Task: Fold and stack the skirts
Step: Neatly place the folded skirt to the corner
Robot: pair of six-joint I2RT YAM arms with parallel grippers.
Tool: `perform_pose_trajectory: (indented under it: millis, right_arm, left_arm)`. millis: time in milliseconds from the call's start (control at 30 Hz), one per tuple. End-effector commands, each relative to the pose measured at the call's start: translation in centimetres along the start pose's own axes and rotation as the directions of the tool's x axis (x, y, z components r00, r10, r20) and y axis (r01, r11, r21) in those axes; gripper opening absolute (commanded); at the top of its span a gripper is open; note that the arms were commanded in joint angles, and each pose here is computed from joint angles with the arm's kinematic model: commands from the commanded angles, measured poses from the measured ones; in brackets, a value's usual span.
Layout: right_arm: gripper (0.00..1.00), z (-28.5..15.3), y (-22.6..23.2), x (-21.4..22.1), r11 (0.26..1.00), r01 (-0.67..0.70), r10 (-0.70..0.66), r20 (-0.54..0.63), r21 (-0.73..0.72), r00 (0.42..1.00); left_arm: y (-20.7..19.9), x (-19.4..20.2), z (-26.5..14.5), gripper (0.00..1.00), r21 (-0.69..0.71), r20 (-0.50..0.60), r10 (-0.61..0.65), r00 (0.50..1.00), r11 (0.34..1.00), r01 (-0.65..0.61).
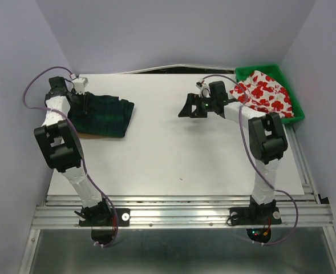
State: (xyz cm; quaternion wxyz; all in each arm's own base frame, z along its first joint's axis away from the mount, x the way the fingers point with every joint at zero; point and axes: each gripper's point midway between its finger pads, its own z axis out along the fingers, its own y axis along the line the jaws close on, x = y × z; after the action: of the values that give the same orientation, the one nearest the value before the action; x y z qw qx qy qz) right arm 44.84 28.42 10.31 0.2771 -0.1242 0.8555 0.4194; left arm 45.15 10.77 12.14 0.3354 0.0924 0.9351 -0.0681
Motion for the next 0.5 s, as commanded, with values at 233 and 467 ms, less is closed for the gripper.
perform_pose_trajectory:
  millis: [233, 467]
  right_arm:
    - [1.00, -9.4, 1.0, -1.3, 0.991, 0.095, -0.102, 0.082, 0.093, 0.991]
    - [1.00, -15.5, -0.2, -4.1, 0.957, 0.104, -0.152, 0.162, 0.270, 0.975]
  left_arm:
    - [4.5, -2.4, 2.0, 0.63, -0.196, 0.143, -0.150, 0.978, 0.965, 0.176]
    - [2.1, -5.0, -5.2, 0.98, -0.230, 0.261, -0.076, 0.962, 0.963, 0.139]
